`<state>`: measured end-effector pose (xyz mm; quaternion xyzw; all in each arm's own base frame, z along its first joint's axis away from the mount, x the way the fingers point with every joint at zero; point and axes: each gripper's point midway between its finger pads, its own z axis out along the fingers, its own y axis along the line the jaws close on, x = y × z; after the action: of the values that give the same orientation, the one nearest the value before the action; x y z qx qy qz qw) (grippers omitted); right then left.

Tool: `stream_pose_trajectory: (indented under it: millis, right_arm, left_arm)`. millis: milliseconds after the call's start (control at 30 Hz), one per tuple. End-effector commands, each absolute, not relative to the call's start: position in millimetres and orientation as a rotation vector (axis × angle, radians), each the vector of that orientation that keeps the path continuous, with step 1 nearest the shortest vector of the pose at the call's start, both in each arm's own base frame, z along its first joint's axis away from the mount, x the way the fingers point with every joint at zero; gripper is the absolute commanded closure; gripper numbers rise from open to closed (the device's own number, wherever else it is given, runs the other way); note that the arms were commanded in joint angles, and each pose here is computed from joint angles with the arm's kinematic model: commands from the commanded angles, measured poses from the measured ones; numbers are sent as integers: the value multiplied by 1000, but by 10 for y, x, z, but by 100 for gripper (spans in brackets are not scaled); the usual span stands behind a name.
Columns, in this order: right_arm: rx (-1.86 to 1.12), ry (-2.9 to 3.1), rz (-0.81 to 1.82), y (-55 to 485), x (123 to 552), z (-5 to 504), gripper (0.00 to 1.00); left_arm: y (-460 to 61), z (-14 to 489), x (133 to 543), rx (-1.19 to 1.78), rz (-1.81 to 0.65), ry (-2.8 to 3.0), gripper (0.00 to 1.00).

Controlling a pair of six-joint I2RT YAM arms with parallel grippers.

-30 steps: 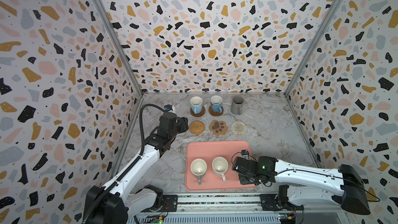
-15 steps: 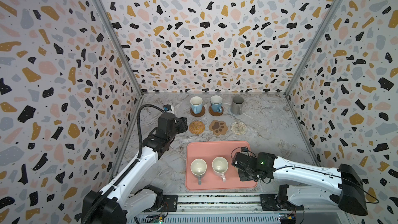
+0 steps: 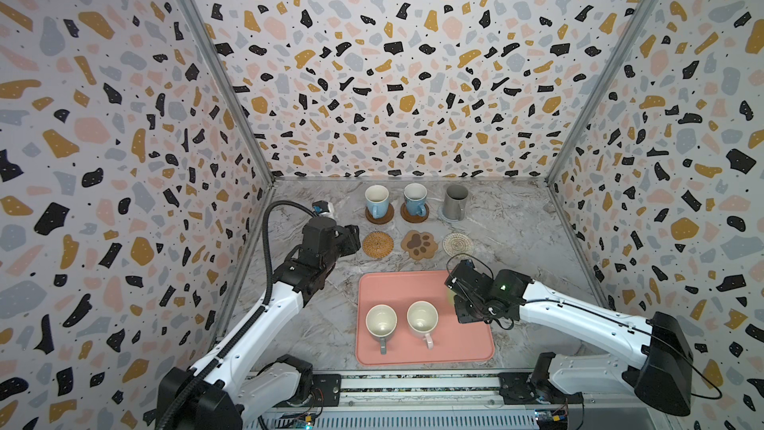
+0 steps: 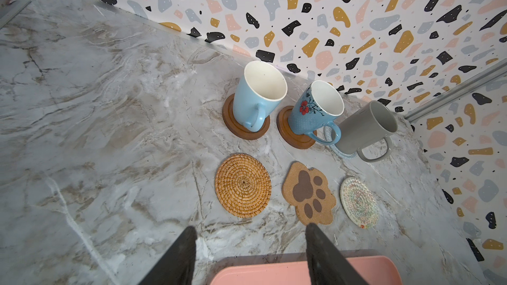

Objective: Place cups on coasters
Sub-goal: Pick up the cup from the tray, then place the cup on the coaster.

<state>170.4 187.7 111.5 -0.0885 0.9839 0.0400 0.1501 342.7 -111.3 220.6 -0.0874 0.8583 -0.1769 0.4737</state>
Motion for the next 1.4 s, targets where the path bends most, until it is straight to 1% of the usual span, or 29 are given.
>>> stream_pose_trajectory:
  millis: [0,333,767,1133,1367]
  right_arm:
    - [-307,2732,141,1922,1982,1361,87]
    - [-350,2676,100,1793,2617,1560,87]
    - [-342,2646,97,1657,3283,1677,86]
    - [-321,2653,75,1587,3701,1590,87]
    - [-341,2670,73,1641,3828,1488,86]
  left_arm:
    - [-1095,2239,3411,-213,-429,2087,35]
    - [-1101,2214,3422,-214,-429,2095,35]
    - [-1081,2215,3404,-209,-414,2096,35]
    - [-1091,2165,3370,-203,-425,2104,35]
    - [-1078,2114,3332,-213,-430,2104,35]
